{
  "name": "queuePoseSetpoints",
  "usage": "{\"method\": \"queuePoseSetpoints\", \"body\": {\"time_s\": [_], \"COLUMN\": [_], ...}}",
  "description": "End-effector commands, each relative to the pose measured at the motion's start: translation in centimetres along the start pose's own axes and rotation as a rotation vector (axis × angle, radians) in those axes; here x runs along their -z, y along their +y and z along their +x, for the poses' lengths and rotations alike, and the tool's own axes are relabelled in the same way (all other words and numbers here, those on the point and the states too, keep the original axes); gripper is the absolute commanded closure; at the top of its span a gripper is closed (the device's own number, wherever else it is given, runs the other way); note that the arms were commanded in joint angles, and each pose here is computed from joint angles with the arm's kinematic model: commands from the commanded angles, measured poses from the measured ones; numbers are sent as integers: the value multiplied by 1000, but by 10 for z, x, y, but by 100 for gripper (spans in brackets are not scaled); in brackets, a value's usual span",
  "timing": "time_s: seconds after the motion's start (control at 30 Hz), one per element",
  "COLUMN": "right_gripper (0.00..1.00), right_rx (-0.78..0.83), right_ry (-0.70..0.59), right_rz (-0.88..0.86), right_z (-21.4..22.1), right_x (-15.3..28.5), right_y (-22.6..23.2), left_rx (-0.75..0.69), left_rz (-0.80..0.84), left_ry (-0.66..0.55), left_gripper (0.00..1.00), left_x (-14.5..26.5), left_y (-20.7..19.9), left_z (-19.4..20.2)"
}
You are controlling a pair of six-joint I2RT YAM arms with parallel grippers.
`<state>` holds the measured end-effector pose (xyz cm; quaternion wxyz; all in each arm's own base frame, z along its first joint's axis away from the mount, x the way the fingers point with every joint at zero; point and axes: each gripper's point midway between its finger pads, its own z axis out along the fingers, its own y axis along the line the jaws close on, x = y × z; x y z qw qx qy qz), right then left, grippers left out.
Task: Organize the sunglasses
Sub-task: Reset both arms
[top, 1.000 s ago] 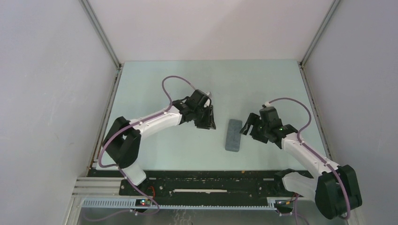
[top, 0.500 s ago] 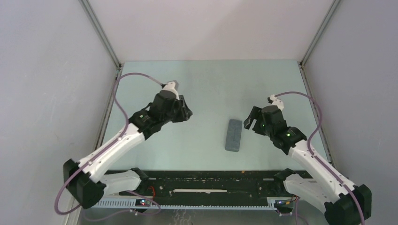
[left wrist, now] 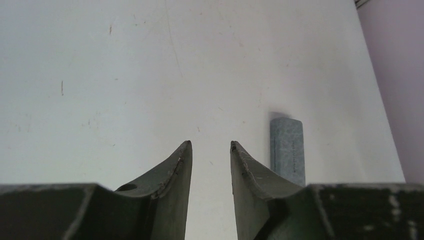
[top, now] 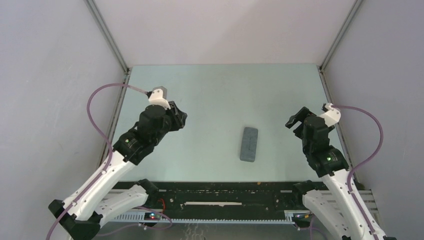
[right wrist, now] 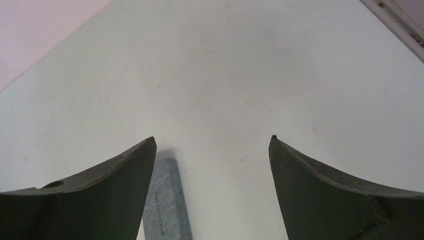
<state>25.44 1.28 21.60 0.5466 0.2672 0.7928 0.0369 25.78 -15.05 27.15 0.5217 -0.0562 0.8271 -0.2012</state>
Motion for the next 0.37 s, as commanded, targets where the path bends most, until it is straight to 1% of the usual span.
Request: {"method": "queuePoseSetpoints", "body": {"time_s": [0.0,0.13,0.33], "right_gripper": [8,9,9], "right_rx": [-21,-33,-42], "right_ry": [-45,-33,-23], "right_rz": [47,39,37], "right_z": [-17,-14,-12], "right_x": [-2,-4,-6], "right_y": [-6,-4,-2], "left_rx": [-26,-41,-28], "left_rz": [-71,5,1], "left_ry": [3,17,-31], "left_gripper": [62,62,63], "left_x": [-6,-4,-1], "left_y": [17,6,9], "left_z": [8,12,5]}}
